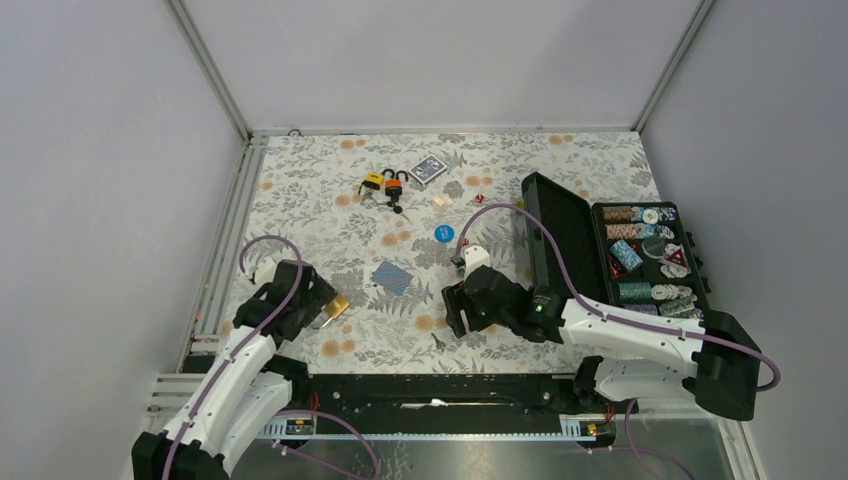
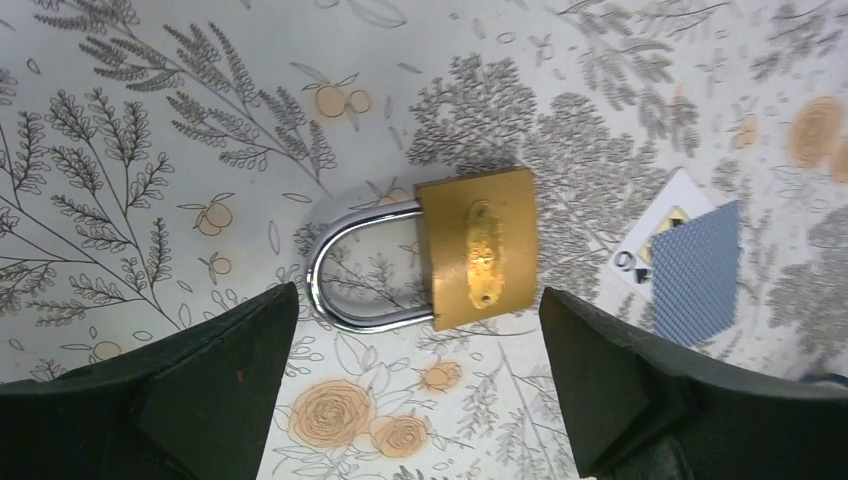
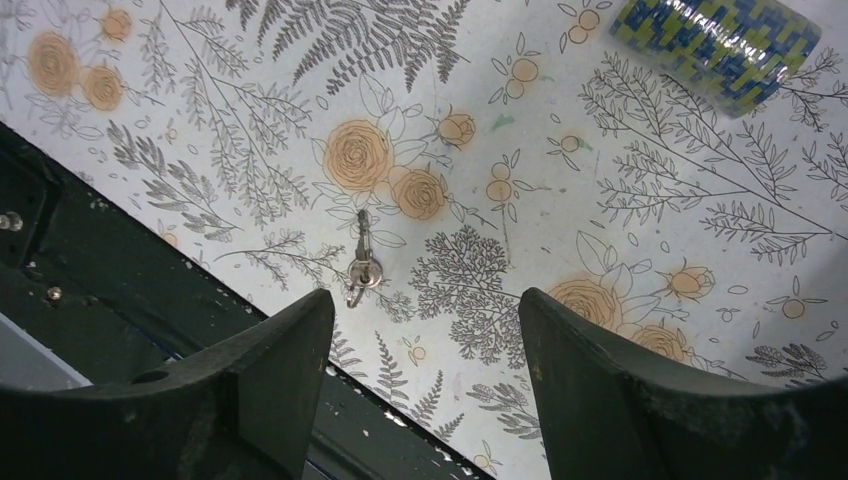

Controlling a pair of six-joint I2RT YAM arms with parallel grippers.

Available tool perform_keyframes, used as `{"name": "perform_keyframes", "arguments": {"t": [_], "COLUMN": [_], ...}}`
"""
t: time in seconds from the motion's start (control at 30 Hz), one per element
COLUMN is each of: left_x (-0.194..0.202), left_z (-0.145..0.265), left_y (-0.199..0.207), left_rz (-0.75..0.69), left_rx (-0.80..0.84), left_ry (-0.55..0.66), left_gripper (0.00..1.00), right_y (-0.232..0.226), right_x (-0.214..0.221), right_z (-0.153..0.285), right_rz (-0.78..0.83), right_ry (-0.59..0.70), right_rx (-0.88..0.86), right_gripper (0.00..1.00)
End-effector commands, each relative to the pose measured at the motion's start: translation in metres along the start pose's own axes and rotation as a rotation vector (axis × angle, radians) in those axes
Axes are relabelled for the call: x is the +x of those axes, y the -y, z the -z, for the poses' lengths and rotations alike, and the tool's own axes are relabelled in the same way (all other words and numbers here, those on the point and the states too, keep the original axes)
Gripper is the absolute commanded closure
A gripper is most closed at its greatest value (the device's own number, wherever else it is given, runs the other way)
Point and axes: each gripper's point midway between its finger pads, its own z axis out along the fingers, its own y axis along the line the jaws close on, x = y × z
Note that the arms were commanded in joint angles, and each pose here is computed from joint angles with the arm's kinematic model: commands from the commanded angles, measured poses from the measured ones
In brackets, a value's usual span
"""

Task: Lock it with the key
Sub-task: Place the lock at the center of the board, then pick up the lock from the center of the board.

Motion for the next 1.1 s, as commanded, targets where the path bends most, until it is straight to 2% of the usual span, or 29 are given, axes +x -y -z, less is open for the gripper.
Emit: {"name": "perform_keyframes", "arguments": {"t": [0.0, 0.17, 0.4, 0.6, 0.73, 0.9, 1.07], "left_x": [-0.022, -0.035, -0.054, -0.049, -0.044, -0.04, -0.044], "left_z": [0.027, 0.063, 0.091, 0.104, 0.119, 0.134, 0.143], "left_y": [0.028, 0.072, 0.074, 0.081, 0.086, 0.082, 0.079], "left_rz": [0.016, -0.098, -0.247, -0.3, -0.319, -0.369, -0.379], "left_rx": [0.109, 0.323, 0.312, 0.401, 0.476, 0.515, 0.537], "left_ry": [0.034, 0.026, 0.063, 0.048, 0.035, 0.03, 0.072], "left_gripper": [0.01, 0.01, 0.01, 0.01, 0.01, 0.01, 0.01], "right_y": [-0.001, -0.002, -0.001, 0.009, 0.025, 0.053, 0.073], "right_x": [-0.018, -0.038, -0.106, -0.184, -0.22, -0.238, -0.251], "right_z": [0.001, -0.008, -0.044, -0.106, -0.155, -0.22, -0.269], "right_rz": [0.024, 0.064, 0.024, -0.071, -0.12, -0.206, -0.182], "right_ry": [0.027, 0.048, 0.091, 0.134, 0.152, 0.156, 0.159], "right_rx": [0.022, 0.069, 0.161, 0.219, 0.282, 0.341, 0.405], "right_gripper": [0.24, 0.24, 0.24, 0.23, 0.24, 0.25, 0.25]}}
